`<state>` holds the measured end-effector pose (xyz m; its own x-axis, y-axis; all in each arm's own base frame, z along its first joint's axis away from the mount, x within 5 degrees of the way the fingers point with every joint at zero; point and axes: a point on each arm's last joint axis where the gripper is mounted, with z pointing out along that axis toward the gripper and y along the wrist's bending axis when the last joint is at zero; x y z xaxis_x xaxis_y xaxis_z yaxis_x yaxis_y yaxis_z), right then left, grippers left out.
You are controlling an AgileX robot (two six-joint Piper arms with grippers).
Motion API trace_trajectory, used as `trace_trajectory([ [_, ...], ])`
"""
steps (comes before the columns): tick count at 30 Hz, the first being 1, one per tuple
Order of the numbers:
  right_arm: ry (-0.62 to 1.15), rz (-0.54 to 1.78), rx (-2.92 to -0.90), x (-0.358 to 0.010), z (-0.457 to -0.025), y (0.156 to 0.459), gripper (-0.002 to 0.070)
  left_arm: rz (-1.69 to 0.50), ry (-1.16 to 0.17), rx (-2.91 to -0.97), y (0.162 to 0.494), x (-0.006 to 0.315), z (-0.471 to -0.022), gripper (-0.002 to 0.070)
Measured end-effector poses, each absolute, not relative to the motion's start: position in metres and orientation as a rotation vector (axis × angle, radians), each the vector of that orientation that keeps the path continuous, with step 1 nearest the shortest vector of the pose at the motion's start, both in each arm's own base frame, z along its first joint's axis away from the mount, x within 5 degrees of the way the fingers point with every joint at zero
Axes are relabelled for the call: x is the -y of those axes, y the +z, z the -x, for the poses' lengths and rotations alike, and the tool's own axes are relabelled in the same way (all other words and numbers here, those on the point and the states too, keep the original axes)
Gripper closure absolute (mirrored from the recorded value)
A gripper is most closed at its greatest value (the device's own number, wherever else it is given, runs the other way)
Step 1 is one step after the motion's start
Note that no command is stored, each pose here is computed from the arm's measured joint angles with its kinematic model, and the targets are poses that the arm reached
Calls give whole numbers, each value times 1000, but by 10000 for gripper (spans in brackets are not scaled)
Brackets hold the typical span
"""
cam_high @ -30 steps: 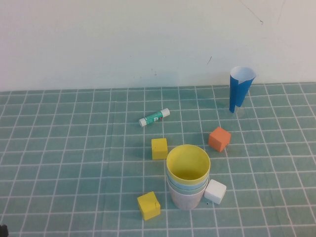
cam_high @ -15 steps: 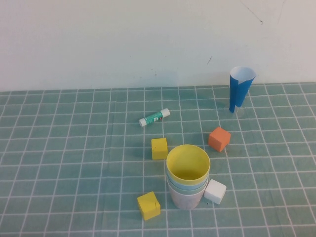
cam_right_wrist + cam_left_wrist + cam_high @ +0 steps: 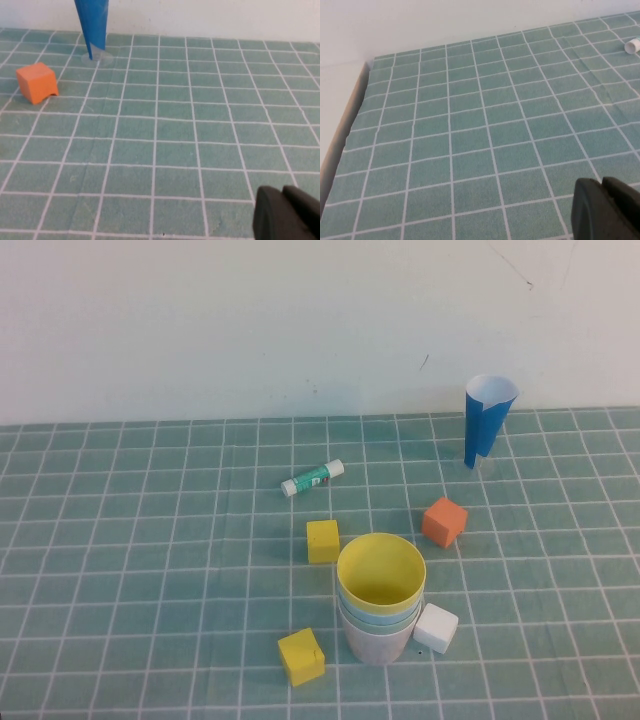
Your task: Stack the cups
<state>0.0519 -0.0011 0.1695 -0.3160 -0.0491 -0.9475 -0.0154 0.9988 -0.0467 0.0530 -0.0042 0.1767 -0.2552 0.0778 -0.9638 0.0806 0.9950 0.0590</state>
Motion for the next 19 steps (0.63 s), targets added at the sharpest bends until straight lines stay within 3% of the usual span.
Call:
trace_trajectory([
  [19,-34,46,-1892,1,-52,169,657,-119,3,-1829,177,4,-53,677],
])
